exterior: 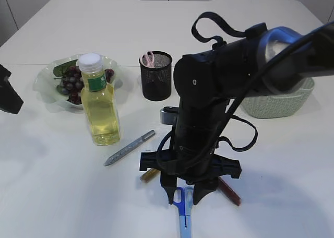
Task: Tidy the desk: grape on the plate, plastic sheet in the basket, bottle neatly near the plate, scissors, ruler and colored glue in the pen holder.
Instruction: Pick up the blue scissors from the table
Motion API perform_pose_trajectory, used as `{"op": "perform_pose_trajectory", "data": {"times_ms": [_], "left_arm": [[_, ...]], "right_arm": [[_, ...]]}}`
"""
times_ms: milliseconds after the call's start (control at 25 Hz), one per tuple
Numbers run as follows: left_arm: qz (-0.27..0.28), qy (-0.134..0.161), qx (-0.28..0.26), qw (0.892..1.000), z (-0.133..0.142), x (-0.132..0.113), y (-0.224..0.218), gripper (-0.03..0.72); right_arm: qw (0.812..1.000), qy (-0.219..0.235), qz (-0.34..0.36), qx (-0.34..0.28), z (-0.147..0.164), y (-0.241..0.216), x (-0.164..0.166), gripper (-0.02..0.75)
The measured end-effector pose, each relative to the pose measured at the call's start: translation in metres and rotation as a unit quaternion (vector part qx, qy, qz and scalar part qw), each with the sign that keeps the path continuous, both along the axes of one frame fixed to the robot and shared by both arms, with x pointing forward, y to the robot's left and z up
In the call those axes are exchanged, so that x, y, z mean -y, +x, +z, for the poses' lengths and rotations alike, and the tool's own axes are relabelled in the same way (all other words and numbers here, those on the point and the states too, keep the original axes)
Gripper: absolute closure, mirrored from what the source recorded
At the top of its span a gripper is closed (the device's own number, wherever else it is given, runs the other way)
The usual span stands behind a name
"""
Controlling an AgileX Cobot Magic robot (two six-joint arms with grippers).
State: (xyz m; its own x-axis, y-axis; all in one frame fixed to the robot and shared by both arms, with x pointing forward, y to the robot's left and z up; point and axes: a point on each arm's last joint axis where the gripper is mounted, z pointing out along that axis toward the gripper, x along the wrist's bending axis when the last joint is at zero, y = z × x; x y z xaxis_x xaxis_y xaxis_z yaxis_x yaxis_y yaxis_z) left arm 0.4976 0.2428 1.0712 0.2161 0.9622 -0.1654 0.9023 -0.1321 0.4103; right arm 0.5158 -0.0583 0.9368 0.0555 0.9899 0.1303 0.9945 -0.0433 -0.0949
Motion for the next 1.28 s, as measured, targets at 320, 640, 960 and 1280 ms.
{"op": "perform_pose_trajectory", "data": {"times_ms": [320, 640, 960, 1280], "left_arm": [[0.000, 0.000, 0.000, 1.000, 0.000, 0.000, 0.000, 0.326], [0.000, 0.000, -0.003, 1.000, 0.000, 0.000, 0.000, 0.326], [-0.001, 0.000, -0.004, 1.000, 0.000, 0.000, -0.001, 0.326], [-0.001, 0.000, -0.004, 1.000, 0.000, 0.000, -0.001, 0.326]], "right_arm": [[1.000, -0.014, -0.018, -0.006, -0.016, -0.003, -0.009, 0.370], [0.999, -0.047, 0.001, 0.004, -0.029, -0.002, -0.008, 0.370], [0.999, -0.047, 0.002, 0.012, -0.029, -0.001, -0.008, 0.370], [0.999, -0.046, 0.001, 0.019, -0.030, 0.001, -0.009, 0.370]]}}
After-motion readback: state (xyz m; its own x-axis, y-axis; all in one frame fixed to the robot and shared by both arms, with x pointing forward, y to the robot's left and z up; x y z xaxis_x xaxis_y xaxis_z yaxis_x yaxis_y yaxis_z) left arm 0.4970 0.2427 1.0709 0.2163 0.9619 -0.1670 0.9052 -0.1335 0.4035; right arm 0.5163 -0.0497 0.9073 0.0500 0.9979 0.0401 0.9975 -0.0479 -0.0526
